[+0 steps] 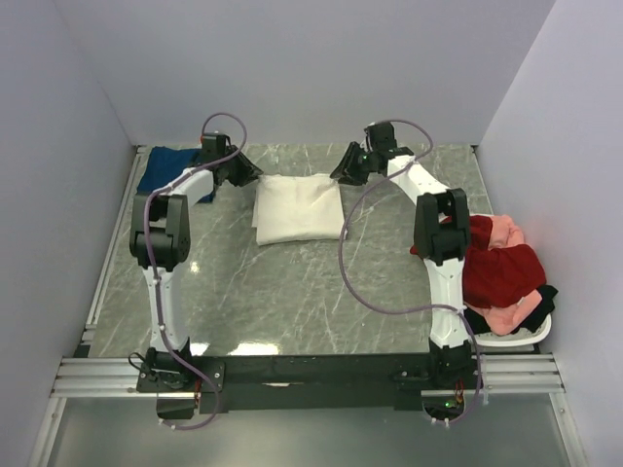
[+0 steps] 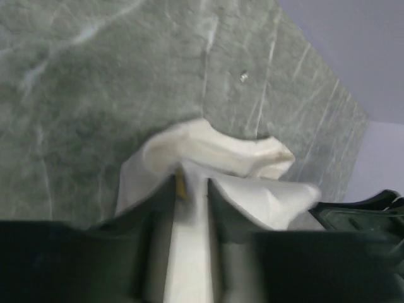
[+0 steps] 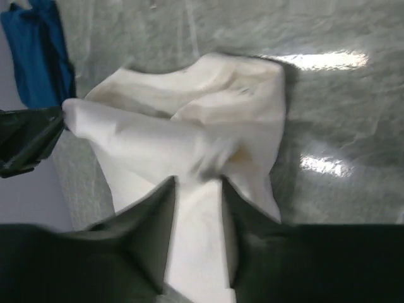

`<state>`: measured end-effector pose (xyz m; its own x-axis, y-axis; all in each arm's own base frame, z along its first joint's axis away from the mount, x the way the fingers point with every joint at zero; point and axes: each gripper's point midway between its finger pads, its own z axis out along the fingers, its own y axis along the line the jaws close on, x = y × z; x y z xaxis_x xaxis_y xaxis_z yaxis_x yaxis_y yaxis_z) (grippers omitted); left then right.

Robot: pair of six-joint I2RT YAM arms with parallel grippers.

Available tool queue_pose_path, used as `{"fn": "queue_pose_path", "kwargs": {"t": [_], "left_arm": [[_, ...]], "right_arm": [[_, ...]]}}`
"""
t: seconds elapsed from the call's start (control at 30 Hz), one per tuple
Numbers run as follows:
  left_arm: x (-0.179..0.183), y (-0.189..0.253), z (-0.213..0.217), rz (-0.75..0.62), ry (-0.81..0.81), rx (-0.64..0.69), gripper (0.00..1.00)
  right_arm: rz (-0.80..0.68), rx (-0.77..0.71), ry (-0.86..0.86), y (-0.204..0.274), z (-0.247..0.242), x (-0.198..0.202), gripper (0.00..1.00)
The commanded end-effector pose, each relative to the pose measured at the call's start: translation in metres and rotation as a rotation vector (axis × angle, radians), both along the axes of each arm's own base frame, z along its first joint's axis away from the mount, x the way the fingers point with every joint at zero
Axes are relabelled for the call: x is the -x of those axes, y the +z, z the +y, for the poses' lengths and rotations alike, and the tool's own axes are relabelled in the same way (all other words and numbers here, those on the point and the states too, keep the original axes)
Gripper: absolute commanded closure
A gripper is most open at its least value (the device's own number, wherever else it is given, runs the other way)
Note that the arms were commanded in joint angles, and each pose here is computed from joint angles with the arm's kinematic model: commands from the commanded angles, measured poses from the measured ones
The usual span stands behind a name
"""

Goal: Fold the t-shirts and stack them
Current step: Fold the tshirt

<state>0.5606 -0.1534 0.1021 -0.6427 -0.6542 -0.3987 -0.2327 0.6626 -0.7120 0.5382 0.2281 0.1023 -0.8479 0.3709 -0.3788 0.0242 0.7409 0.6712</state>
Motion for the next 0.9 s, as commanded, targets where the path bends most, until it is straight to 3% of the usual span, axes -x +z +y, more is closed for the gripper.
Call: {"fn": "queue_pose_path", "kwargs": {"t": [0.0,0.07,0.13,0.3,0.33,0.43,0.47,0.57,0.73,0.87], "left_arm": [[-0.029,0.015,0.004,-0.087,-0.067,0.054,0.62],[-0.036,0.021,0.012,-0.108,-0.073,0.066,0.42],[-0.034,0.025,0.019,-0.117,-0.063,0.054,0.32],[-0.019,0.061,0.036,-0.167,0.004,0.010,0.31],[-0.012,0.057,0.037,-0.159,0.009,0.013,0.34],[0.003,0.066,0.030,-0.176,0.019,0.013,0.60],[0.006,0.069,0.020,-0.183,0.002,0.007,0.73],[0.008,0.051,0.000,-0.148,-0.048,-0.001,0.93],[0.000,0.024,-0.027,-0.118,-0.113,-0.024,0.98],[-0.011,-0.022,-0.020,-0.034,-0.094,-0.069,0.99]], "right_arm": [[-0.031,-0.031,0.032,0.014,-0.003,-0.022,0.53],[-0.036,-0.010,0.012,0.018,-0.015,-0.026,0.46],[-0.065,0.004,-0.013,0.024,-0.024,-0.028,0.41],[-0.115,0.061,-0.054,0.049,-0.036,-0.004,0.41],[-0.139,0.065,-0.065,0.054,-0.036,-0.002,0.41],[-0.173,0.057,-0.046,0.066,-0.022,0.018,0.44],[-0.174,0.053,-0.019,0.067,-0.010,0.027,0.44],[-0.161,0.026,0.039,0.059,0.018,0.039,0.47],[-0.100,0.015,0.090,0.023,0.051,0.046,0.49],[0.016,0.032,0.076,-0.032,0.045,0.048,0.51]]}}
